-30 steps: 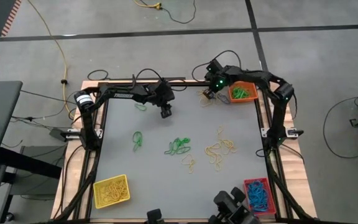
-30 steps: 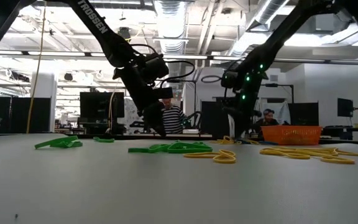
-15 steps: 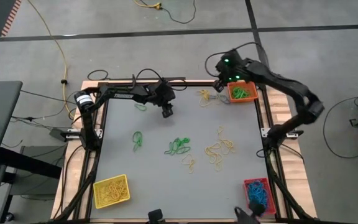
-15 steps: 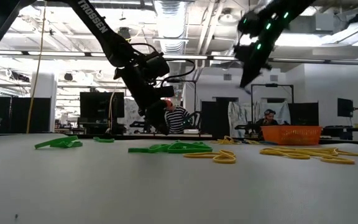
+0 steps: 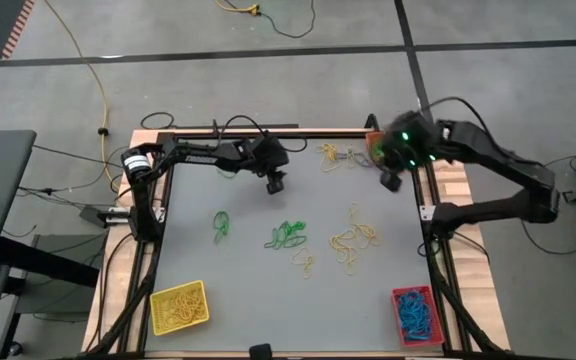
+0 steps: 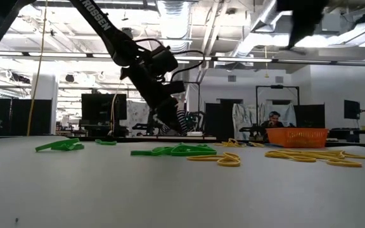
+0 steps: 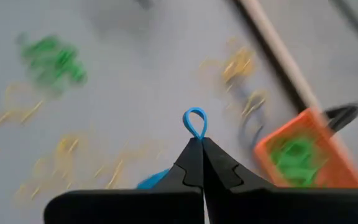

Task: Sort rubber bands into baskets
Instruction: Put the blue rubber band into the red bin

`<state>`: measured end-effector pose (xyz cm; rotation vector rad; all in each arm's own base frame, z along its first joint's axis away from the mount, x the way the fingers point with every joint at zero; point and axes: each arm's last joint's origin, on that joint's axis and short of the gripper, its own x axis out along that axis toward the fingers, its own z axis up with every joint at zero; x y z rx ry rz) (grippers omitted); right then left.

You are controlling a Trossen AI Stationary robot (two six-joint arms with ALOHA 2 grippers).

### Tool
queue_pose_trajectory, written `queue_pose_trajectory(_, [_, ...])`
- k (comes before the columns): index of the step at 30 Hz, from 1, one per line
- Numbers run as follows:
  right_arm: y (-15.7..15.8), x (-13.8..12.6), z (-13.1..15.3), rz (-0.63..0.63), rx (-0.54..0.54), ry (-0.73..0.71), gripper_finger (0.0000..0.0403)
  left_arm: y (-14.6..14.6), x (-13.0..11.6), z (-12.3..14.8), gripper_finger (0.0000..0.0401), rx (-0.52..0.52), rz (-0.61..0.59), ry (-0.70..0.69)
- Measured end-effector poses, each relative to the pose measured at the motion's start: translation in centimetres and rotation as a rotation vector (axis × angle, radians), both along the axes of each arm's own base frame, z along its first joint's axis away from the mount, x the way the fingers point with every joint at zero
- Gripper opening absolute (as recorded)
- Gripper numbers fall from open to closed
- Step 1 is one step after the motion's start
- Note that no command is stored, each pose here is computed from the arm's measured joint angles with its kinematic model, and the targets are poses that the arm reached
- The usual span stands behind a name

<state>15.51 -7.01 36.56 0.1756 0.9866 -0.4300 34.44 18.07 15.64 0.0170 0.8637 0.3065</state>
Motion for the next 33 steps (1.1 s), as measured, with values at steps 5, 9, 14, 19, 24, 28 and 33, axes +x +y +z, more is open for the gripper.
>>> queue_pose_trajectory(5, [3.4,-1.9,-0.1,0.048,0.114,0.076,0.0021,-0.3,0.8,0.6,0.0163,0.032,-0.007,-0.076])
queue_pose_trajectory(9, [5.8,-2.9,0.0,0.102,0.212,0.095,0.0021,-0.4,1.3,1.0,0.0163,0.043,-0.003,-0.132])
queue_pose_trajectory(14, [8.6,-3.2,0.1,0.168,0.314,0.1,0.002,-0.9,1.8,1.3,0.0163,0.042,0.002,-0.179])
queue_pose_trajectory(19, [11.9,-3.1,-0.1,0.251,0.386,0.118,0.0019,-1.5,2.2,1.5,0.0163,0.041,-0.008,-0.204])
queue_pose_trajectory(24, [15.6,-2.5,-0.4,0.345,0.407,0.117,0.0019,-2.2,2.6,1.5,0.0163,0.036,-0.021,-0.217])
queue_pose_trajectory(28, [18.3,-2.0,-1.3,0.345,0.393,0.154,0.0019,-2.7,2.8,1.6,0.0163,0.035,-0.034,-0.218])
queue_pose_trajectory(33, [21.8,-1.5,-2.9,0.324,0.381,0.217,0.0019,-3.1,3.0,1.6,0.0163,0.034,-0.046,-0.218])
